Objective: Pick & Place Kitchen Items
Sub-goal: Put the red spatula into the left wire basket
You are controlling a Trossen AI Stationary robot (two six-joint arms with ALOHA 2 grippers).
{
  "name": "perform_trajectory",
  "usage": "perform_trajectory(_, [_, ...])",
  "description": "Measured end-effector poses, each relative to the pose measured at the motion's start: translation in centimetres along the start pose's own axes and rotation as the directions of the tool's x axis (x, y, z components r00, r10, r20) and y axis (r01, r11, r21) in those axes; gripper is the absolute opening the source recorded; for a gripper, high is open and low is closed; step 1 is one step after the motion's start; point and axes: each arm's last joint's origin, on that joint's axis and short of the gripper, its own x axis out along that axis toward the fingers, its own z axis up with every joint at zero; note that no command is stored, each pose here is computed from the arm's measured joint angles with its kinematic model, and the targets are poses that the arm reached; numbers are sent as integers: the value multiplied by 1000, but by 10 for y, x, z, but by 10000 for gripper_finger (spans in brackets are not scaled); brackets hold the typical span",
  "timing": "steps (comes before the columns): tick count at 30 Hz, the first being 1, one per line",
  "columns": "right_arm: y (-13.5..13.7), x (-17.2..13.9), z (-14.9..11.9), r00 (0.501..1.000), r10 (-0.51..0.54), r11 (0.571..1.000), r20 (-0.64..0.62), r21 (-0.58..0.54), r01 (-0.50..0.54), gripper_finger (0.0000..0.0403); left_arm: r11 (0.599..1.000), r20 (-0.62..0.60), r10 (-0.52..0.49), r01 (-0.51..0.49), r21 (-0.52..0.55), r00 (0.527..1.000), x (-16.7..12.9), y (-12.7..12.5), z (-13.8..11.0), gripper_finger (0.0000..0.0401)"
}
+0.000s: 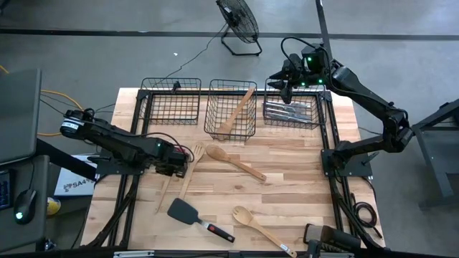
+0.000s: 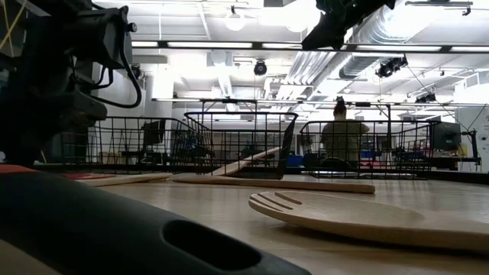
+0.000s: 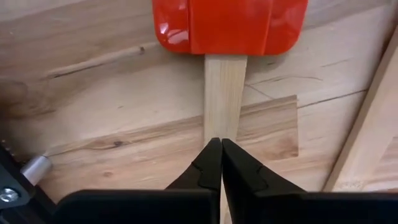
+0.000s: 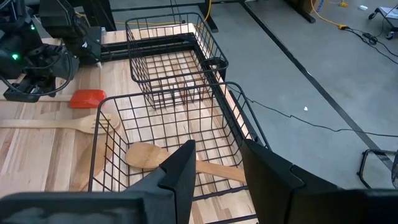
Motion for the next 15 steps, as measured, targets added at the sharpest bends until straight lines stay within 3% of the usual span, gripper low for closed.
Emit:
perform_trajectory(9, [0,0,0,1000,0,1000,0,-1,0,123,999,23,-32,31,36,999,-10,-8,0,24])
perform_trajectory(15, [0,0,0,1000,1,1000,0,-5,-1,123,999,75,-40,38,36,996,-14,-12,1,113])
